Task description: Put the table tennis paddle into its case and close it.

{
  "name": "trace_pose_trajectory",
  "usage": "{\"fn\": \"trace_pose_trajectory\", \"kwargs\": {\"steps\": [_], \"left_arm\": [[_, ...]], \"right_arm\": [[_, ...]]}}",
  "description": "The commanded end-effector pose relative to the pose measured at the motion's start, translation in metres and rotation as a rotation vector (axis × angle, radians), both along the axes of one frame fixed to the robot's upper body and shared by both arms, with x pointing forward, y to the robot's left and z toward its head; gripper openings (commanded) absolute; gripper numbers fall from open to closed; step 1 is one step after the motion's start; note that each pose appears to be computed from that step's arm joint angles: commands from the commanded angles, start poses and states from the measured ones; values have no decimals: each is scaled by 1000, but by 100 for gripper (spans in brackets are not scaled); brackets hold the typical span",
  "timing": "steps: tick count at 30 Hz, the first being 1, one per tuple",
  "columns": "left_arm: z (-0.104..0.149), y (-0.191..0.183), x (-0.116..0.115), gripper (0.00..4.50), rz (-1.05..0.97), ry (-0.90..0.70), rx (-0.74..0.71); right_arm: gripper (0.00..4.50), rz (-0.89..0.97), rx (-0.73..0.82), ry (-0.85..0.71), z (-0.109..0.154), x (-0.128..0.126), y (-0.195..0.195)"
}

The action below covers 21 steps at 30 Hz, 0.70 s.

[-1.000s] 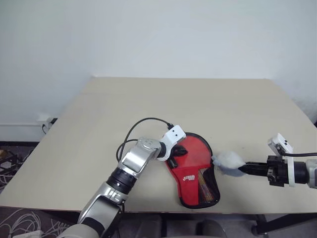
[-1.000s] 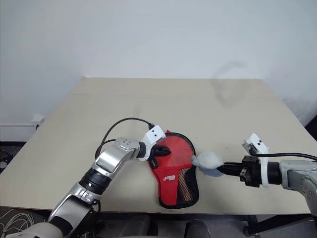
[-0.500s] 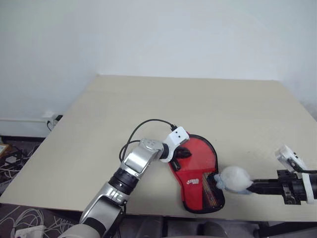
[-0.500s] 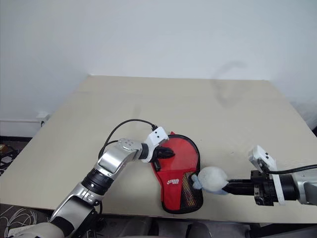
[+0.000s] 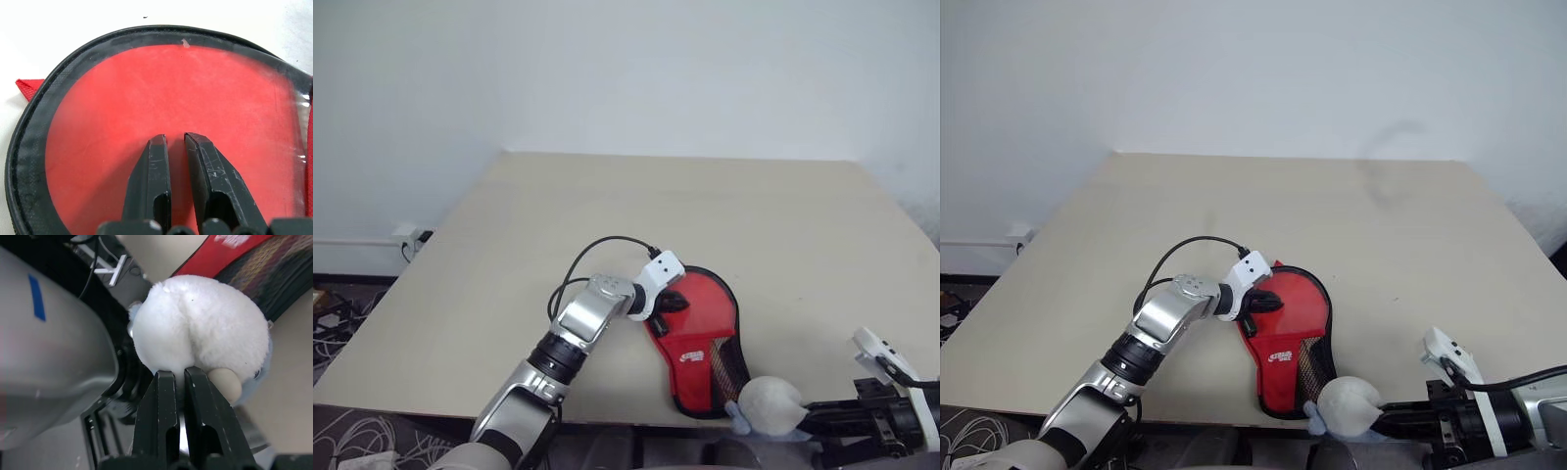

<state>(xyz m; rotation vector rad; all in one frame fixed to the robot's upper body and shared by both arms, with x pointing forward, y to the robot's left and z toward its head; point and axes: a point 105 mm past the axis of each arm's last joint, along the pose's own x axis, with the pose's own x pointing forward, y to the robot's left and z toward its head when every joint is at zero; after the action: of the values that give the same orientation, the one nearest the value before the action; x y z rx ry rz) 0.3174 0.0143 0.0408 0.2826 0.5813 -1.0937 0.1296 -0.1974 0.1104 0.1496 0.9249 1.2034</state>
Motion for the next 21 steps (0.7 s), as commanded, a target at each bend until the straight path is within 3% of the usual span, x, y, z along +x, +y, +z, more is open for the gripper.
{"fn": "trace_pose_trajectory", "kwargs": {"steps": [1,6,12,15,20,21], "left_arm": [[-61,31,-23,59,70,207,174],[-61,30,-22,59,70,210,173],[-59,29,-21,59,68,202,173],[-58,28,-21,59,66,199,173],[-57,28,-21,59,66,199,171],[-57,28,-20,59,66,198,170]], "right_arm": [[6,67,25,-11,10,-11,6],[6,92,19,0,8,-21,5],[6,-45,38,-127,10,21,1],[76,-113,65,-183,15,42,-2],[247,-137,57,-223,17,59,-2],[247,-142,61,-231,18,62,-1]]}}
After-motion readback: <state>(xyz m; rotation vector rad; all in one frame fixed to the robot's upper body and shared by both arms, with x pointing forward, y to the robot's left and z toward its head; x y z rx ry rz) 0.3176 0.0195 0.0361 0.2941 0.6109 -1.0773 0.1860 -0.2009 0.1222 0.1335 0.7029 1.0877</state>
